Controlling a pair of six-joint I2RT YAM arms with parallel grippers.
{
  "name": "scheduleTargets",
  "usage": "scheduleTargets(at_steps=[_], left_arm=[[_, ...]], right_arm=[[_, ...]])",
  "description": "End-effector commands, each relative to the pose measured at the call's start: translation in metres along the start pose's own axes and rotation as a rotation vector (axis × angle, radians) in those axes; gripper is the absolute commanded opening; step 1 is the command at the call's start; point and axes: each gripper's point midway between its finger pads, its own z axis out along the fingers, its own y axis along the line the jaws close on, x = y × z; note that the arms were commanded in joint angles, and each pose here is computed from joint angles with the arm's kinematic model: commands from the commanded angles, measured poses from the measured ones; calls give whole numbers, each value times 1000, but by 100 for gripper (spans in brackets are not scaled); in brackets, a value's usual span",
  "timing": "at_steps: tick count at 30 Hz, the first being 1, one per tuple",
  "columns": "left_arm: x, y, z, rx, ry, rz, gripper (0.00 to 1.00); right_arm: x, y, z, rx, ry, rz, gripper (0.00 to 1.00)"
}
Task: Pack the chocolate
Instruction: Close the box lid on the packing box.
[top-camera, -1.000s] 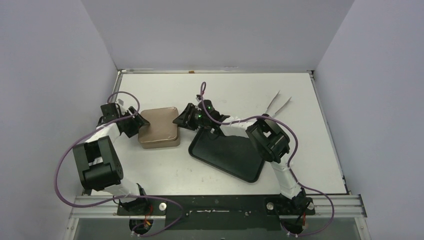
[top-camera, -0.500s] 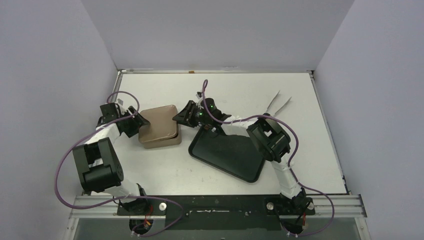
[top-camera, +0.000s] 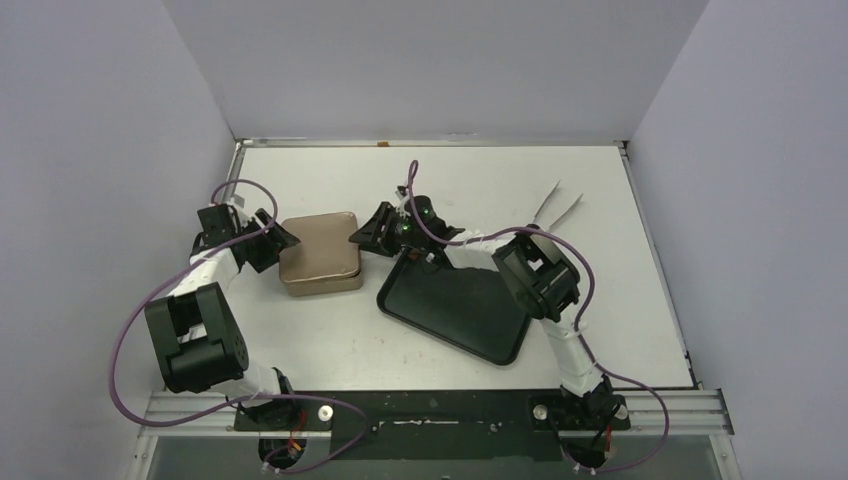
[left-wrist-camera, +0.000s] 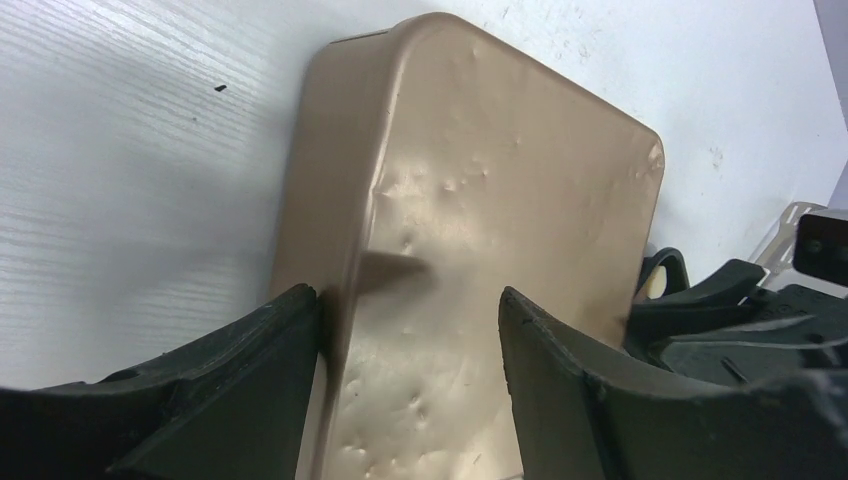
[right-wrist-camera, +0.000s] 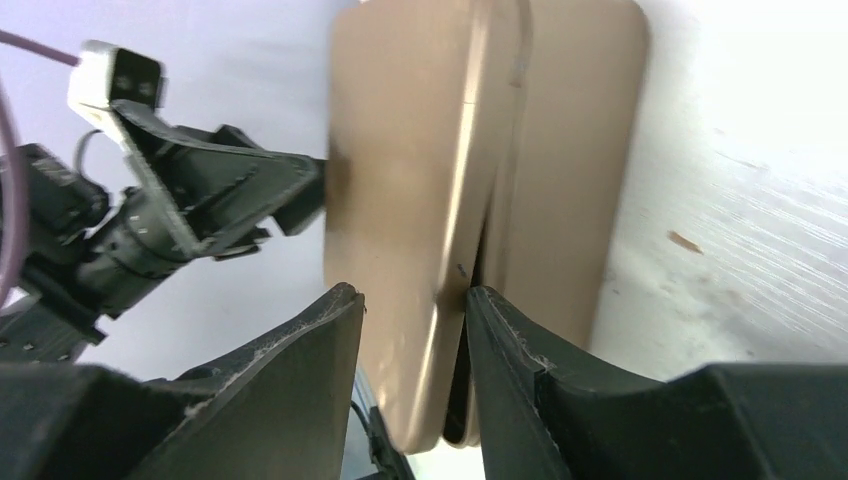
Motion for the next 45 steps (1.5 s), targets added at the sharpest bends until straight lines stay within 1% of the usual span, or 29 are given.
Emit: scheduleTargets(at_steps=[1, 4, 8, 14, 17, 20, 23, 28, 31, 33, 36, 38, 45], left_arm=[[-3, -35, -9, 141, 0, 35, 62], [1, -30, -7, 132, 8, 34, 63], [5, -25, -5, 118, 14, 36, 64], [7, -22, -4, 106, 15, 46, 64], [9, -23, -3, 116, 16, 41, 64], [11, -22, -1, 114, 19, 44, 64], [11, -22, -1, 113, 18, 48, 64], [8, -33, -5, 158, 11, 46, 65], [6, -39, -7, 180, 4, 45, 66], [5, -40, -9, 178, -1, 48, 66], [3, -36, -10, 143, -8, 65, 66], [1, -33, -11, 122, -17, 76, 66], [8, -37, -8, 138, -1, 82, 66]], right_arm=[[17, 12, 9, -41, 76, -1, 42], [18, 11, 12, -60, 88, 7, 41], [19, 31, 9, -196, 102, 12, 37], [11, 51, 1, -282, 93, 5, 37], [9, 66, -6, -364, 99, 11, 37], [9, 71, -9, -402, 107, 20, 37], [9, 65, -6, -380, 111, 25, 37], [15, 33, 7, -233, 129, -3, 41], [21, 20, 13, -178, 157, 3, 41], [22, 18, 15, -174, 159, 0, 41], [20, 13, 16, -154, 153, -6, 39], [16, 15, 15, -162, 141, -20, 37], [18, 57, 9, -350, 176, -45, 38]])
